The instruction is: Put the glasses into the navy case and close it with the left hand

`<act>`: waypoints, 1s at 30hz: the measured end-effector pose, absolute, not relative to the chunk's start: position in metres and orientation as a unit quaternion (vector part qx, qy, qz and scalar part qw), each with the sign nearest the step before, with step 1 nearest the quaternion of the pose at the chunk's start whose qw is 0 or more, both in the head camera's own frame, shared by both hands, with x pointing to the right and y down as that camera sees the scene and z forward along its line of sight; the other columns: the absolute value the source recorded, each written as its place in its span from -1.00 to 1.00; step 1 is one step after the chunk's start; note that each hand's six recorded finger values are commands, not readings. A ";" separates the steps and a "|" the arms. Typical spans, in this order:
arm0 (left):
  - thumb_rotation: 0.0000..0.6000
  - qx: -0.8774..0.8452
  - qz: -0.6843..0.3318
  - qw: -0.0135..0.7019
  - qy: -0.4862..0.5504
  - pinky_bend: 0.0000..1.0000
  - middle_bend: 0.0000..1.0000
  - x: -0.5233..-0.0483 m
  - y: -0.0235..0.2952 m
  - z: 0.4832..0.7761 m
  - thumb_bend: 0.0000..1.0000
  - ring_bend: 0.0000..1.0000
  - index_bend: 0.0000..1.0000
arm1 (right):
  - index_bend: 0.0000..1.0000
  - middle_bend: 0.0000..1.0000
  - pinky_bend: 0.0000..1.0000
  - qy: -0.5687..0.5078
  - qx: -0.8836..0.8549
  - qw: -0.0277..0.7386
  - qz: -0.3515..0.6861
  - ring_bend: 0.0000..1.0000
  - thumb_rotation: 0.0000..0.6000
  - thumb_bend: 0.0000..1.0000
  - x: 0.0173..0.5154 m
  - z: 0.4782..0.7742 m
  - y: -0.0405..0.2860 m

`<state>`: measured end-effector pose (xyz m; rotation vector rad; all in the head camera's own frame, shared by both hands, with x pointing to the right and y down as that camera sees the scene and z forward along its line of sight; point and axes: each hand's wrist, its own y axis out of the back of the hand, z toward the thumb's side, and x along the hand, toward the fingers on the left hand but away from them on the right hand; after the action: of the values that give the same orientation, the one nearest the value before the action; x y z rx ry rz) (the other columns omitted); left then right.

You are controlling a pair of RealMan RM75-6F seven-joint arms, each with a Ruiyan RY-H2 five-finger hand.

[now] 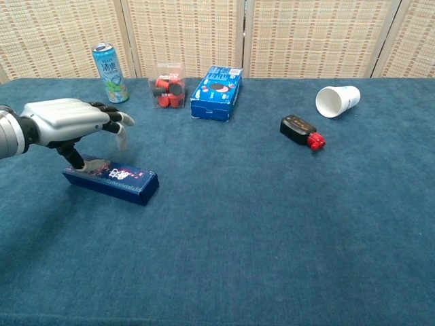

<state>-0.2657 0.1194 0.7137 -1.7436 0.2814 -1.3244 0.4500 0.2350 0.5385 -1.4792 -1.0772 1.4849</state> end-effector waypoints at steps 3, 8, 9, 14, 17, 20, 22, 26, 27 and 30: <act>1.00 -0.696 -0.542 0.458 0.108 -1.00 -1.00 -0.265 0.117 0.718 -0.30 -1.00 -0.64 | -1.00 -0.89 -0.79 -0.423 -0.579 0.382 0.582 -0.85 1.00 -0.62 0.451 0.538 0.235; 1.00 -0.690 -0.553 0.454 0.107 -1.00 -1.00 -0.266 0.114 0.719 -0.34 -1.00 -0.71 | -1.00 -0.89 -0.79 -0.426 -0.578 0.383 0.582 -0.85 1.00 -0.62 0.452 0.537 0.236; 1.00 -0.691 -0.553 0.452 0.109 -1.00 -1.00 -0.266 0.114 0.717 -0.34 -1.00 -0.71 | -1.00 -0.89 -0.79 -0.426 -0.577 0.383 0.582 -0.85 1.00 -0.62 0.452 0.536 0.235; 1.00 -0.698 -0.554 0.439 0.115 -1.00 -1.00 -0.270 0.116 0.703 -0.34 -1.00 -0.71 | -1.00 -0.89 -0.79 -0.426 -0.578 0.385 0.580 -0.85 1.00 -0.62 0.452 0.536 0.234; 1.00 -0.702 -0.556 0.430 0.113 -1.00 -1.00 -0.276 0.120 0.691 -0.34 -1.00 -0.72 | -1.00 -0.89 -0.79 -0.424 -0.580 0.384 0.579 -0.85 1.00 -0.62 0.451 0.537 0.234; 1.00 -0.701 -0.562 0.428 0.095 -1.00 -1.00 -0.285 0.130 0.686 -0.34 -1.00 -0.76 | -1.00 -0.89 -0.79 -0.423 -0.583 0.384 0.578 -0.85 1.00 -0.62 0.450 0.539 0.233; 1.00 -0.701 -0.567 0.425 0.083 -1.00 -1.00 -0.288 0.138 0.689 -0.34 -1.00 -0.78 | -1.00 -0.89 -0.79 -0.423 -0.584 0.384 0.576 -0.85 1.00 -0.62 0.450 0.539 0.233; 1.00 -0.705 -0.567 0.419 0.077 -1.00 -1.00 -0.285 0.144 0.697 -0.34 -1.00 -0.78 | -1.00 -0.89 -0.79 -0.425 -0.583 0.383 0.577 -0.85 1.00 -0.62 0.451 0.539 0.234; 1.00 -0.705 -0.567 0.419 0.076 -1.00 -1.00 -0.283 0.146 0.700 -0.34 -1.00 -0.78 | -1.00 -0.89 -0.79 -0.425 -0.583 0.383 0.577 -0.85 1.00 -0.62 0.451 0.539 0.234; 1.00 -0.706 -0.565 0.420 0.075 -1.00 -1.00 -0.279 0.147 0.708 -0.34 -1.00 -0.78 | -1.00 -0.89 -0.79 -0.427 -0.580 0.382 0.579 -0.85 1.00 -0.62 0.454 0.538 0.236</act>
<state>-0.2789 0.1468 0.7078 -1.7704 0.1889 -1.4148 0.4537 0.2357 0.5380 -1.4791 -1.0895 1.4777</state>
